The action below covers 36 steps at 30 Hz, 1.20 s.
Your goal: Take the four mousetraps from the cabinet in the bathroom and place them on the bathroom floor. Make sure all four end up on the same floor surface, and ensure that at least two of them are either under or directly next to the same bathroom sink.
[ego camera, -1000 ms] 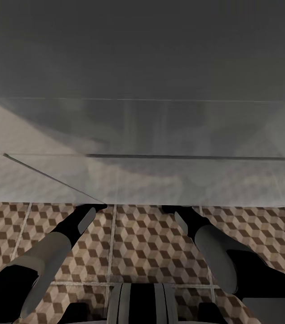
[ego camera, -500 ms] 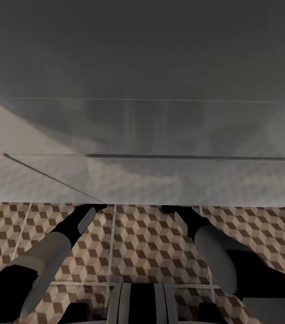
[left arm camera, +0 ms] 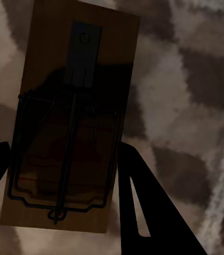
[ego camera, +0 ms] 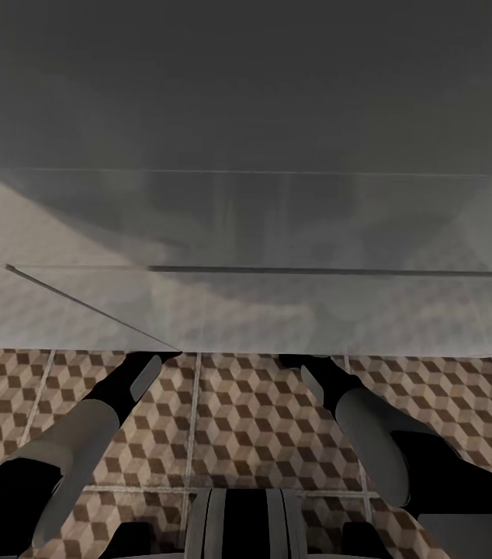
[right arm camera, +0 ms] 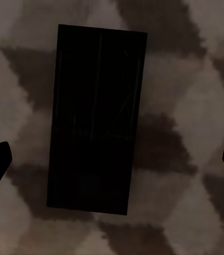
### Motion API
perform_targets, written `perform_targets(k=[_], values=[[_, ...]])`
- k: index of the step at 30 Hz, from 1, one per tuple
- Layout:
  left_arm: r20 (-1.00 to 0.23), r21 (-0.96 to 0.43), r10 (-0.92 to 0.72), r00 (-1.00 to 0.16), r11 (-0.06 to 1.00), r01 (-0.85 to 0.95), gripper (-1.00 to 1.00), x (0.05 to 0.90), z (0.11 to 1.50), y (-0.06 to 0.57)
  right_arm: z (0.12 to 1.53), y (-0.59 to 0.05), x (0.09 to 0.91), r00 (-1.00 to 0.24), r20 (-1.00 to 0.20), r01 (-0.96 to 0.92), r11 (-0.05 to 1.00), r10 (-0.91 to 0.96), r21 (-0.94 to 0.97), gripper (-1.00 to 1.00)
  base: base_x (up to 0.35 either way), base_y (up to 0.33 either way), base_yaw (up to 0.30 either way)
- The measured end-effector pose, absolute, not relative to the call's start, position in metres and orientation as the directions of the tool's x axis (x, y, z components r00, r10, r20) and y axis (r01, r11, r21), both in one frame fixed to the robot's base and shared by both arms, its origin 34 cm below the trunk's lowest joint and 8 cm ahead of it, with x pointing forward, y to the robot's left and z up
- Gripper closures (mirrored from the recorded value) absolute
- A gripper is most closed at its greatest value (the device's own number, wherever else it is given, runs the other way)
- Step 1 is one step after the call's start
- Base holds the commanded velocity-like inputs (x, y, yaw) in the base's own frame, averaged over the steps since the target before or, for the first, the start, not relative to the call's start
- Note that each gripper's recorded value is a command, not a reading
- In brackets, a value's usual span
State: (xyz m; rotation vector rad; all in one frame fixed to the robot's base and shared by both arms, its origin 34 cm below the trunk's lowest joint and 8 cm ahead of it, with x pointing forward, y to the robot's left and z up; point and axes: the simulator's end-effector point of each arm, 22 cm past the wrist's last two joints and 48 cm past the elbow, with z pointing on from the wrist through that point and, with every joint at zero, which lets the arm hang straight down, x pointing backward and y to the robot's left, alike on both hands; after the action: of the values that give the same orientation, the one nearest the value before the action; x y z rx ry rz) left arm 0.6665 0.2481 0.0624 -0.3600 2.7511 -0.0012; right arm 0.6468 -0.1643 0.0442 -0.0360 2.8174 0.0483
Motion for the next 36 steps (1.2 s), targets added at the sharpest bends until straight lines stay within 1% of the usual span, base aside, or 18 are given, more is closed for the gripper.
perform_targets(k=[36], values=[[-0.362, -0.051, -0.249, -0.898, 0.967, -0.248, 1.00, 0.6695, 0.0641, 0.2472, 0.0442, -0.1643, 0.6469, -0.948, -0.319, -0.030, 0.999, -0.019, 0.029, -1.00, 0.000, 0.000, 0.000]])
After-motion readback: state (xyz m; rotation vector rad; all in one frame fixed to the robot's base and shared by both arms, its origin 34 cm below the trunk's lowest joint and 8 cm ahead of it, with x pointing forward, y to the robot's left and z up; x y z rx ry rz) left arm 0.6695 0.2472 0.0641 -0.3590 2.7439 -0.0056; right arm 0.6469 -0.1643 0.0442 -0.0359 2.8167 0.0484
